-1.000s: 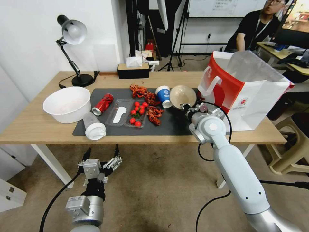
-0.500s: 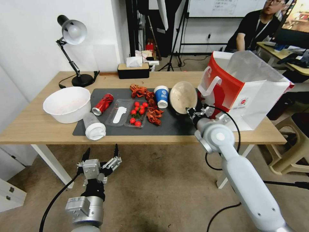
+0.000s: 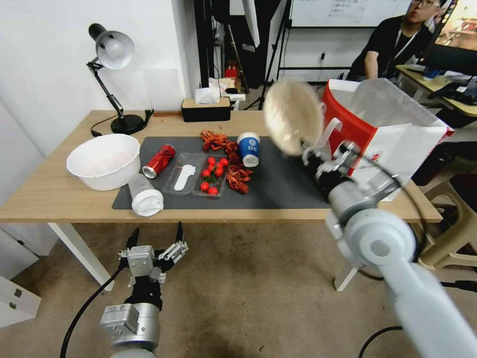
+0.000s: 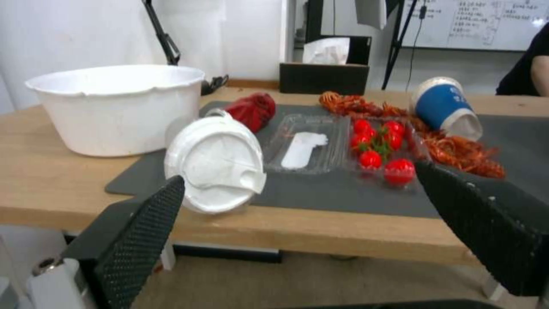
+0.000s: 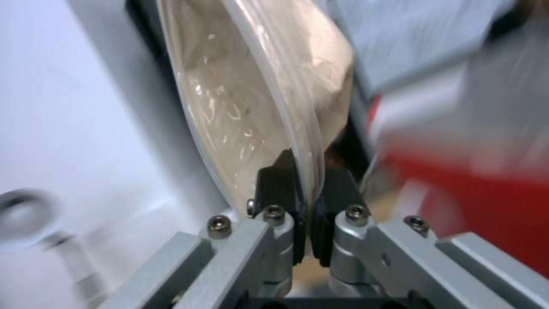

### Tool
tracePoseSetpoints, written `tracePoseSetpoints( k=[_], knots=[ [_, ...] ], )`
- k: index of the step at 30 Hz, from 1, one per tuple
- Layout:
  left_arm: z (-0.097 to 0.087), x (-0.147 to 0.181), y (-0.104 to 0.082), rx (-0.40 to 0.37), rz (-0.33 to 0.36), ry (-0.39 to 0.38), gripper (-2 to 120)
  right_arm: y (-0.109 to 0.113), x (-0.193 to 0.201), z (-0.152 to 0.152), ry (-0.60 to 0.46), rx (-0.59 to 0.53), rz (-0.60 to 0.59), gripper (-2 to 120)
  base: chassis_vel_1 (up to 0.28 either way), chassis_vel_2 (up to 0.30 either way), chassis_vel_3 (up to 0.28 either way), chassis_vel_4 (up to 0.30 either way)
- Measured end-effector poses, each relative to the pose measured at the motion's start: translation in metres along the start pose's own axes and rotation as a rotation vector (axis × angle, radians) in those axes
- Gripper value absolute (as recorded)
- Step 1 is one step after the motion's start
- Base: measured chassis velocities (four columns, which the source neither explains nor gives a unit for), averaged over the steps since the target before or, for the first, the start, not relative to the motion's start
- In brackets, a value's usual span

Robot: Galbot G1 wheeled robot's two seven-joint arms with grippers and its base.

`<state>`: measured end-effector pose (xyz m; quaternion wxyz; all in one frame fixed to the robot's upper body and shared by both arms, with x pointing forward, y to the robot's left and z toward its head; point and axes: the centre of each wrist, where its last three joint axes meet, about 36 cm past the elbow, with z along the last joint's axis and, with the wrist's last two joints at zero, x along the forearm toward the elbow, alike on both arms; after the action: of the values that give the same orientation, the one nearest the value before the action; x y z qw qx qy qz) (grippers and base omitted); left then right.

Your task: Pick up the trash from the table and place it into the takeout bag.

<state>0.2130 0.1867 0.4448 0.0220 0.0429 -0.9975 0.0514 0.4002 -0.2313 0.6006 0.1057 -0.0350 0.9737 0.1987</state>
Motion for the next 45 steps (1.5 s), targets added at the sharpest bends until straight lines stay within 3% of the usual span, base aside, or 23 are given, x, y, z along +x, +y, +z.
tracePoseSetpoints(
  k=[2,8,10,14,18,33,35,39,41,45],
  knots=[
    [-0.001,0.001,0.0,0.0,0.0,-0.003,100,-0.008,-0.013,-0.018,-0.079,0.122,0.063,0,0.0,0.0,0.0,0.0],
    [-0.001,0.001,0.0,0.0,0.001,-0.004,100,-0.031,-0.038,-0.039,-0.153,0.287,0.196,0,0.0,0.0,0.0,0.0],
    [-0.001,0.001,0.0,-0.001,0.001,-0.005,100,-0.051,-0.052,-0.043,-0.204,0.397,0.272,0,0.0,0.0,0.0,0.0],
    [-0.001,0.001,-0.001,-0.001,0.005,-0.005,100,-0.061,-0.057,-0.048,-0.155,0.434,0.332,0,0.0,0.0,0.0,0.0],
    [-0.001,0.001,-0.003,-0.002,0.017,-0.003,100,-0.066,-0.061,-0.045,-0.121,0.449,0.35,4,0.0,0.0,0.0,0.0],
    [-0.001,0.001,-0.003,-0.003,0.016,-0.002,100,-0.064,-0.062,-0.034,-0.067,0.413,0.297,59,0.0,0.0,0.0,0.0],
    [-0.001,0.001,-0.003,-0.003,0.016,-0.003,100,-0.061,-0.057,-0.028,-0.077,0.388,0.259,69,0.0,0.0,0.0,0.0],
    [-0.001,0.001,-0.003,-0.003,0.016,-0.003,100,-0.057,-0.052,-0.023,-0.085,0.36,0.212,77,0.0,0.0,0.0,0.0],
    [-0.001,0.001,-0.003,-0.003,0.016,-0.003,100,-0.052,-0.046,-0.021,-0.097,0.326,0.157,89,0.0,0.0,0.0,0.0],
    [-0.001,0.001,-0.003,-0.002,0.015,-0.003,100,-0.045,-0.036,-0.021,-0.109,0.255,0.041,99,0.0,0.0,0.0,0.0]
  ],
)
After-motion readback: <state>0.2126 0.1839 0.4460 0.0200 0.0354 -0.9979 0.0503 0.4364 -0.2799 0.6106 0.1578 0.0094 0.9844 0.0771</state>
